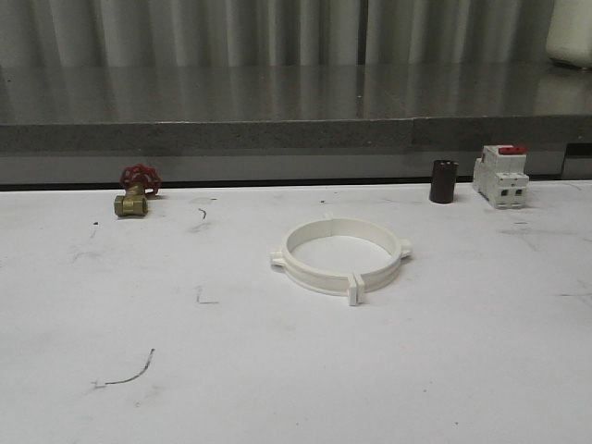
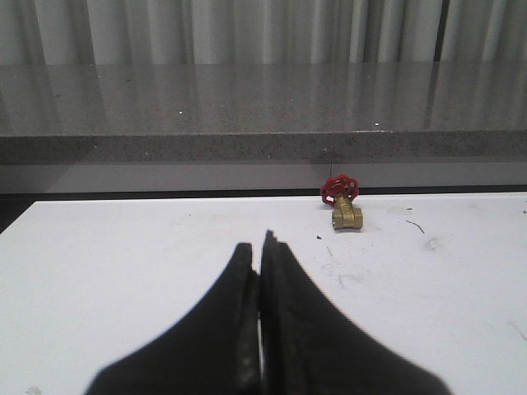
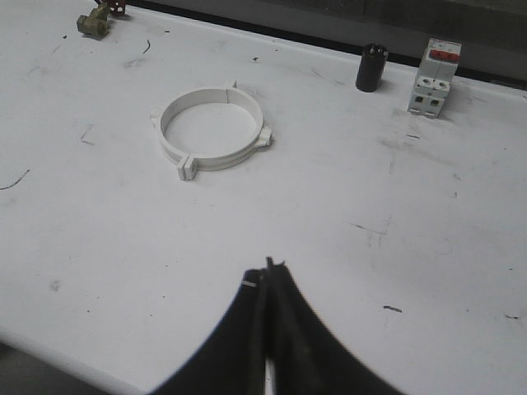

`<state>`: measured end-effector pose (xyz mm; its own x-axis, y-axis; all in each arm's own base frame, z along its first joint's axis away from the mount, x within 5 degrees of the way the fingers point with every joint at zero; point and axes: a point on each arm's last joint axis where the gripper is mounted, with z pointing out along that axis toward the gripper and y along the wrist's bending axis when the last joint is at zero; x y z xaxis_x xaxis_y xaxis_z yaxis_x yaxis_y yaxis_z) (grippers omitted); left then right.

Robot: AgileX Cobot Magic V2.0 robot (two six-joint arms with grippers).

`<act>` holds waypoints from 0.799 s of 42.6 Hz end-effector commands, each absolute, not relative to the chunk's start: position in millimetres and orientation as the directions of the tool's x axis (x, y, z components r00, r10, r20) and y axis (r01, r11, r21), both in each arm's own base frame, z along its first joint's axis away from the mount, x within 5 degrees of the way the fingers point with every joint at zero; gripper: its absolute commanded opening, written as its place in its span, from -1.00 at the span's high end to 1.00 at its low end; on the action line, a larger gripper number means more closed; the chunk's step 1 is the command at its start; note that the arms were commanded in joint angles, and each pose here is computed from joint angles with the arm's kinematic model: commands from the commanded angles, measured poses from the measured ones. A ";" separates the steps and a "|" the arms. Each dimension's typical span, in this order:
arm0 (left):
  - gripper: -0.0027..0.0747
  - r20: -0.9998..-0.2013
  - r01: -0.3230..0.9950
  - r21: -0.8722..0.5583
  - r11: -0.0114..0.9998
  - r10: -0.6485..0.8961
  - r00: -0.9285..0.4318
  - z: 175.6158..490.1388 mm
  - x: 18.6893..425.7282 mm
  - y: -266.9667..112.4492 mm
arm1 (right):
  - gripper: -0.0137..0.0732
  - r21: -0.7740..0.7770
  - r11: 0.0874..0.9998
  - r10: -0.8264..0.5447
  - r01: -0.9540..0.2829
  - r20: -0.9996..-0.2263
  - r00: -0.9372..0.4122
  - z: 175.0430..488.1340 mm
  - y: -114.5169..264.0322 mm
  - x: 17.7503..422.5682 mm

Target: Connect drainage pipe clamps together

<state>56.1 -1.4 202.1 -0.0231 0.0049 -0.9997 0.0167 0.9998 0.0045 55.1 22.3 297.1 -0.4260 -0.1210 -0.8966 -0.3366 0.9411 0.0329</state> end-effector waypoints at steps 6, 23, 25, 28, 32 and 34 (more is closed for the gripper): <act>0.98 -0.998 0.018 -0.020 1.000 -0.021 0.061 203.8 56.2 -1.0 | 0.85 0.033 0.943 -0.091 -0.332 -0.932 -0.352 309.6 22.8 57.6; 0.98 -0.994 0.047 -0.020 0.999 -0.025 0.106 208.0 55.8 -2.5 | 0.85 0.033 0.943 -0.091 -0.332 -0.932 -0.352 309.6 22.8 57.6; 0.98 -0.994 0.047 -0.020 0.999 -0.025 0.106 208.0 55.8 -2.5 | 0.85 0.033 0.943 -0.091 -0.332 -0.932 -0.352 309.6 22.8 57.6; 0.98 -0.994 0.047 -0.020 0.999 -0.025 0.106 208.0 55.8 -2.5 | 0.85 0.033 0.943 -0.091 -0.332 -0.932 -0.352 309.6 22.8 57.6; 0.98 -0.994 0.047 -0.020 0.999 -0.025 0.106 208.0 55.8 -2.5 | 0.85 0.033 0.943 -0.091 -0.332 -0.932 -0.352 309.6 22.8 57.6; 0.98 -0.994 0.047 -0.020 0.999 -0.025 0.106 208.0 55.8 -2.5 | 0.85 0.033 0.943 -0.091 -0.332 -0.932 -0.352 309.6 22.8 57.6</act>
<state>56.0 -2.1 207.5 0.0359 -0.0107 -0.9993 0.0368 0.9993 -0.0094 55.0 22.4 297.1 -0.4262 -0.1206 -0.8966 -0.3368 0.9410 0.0336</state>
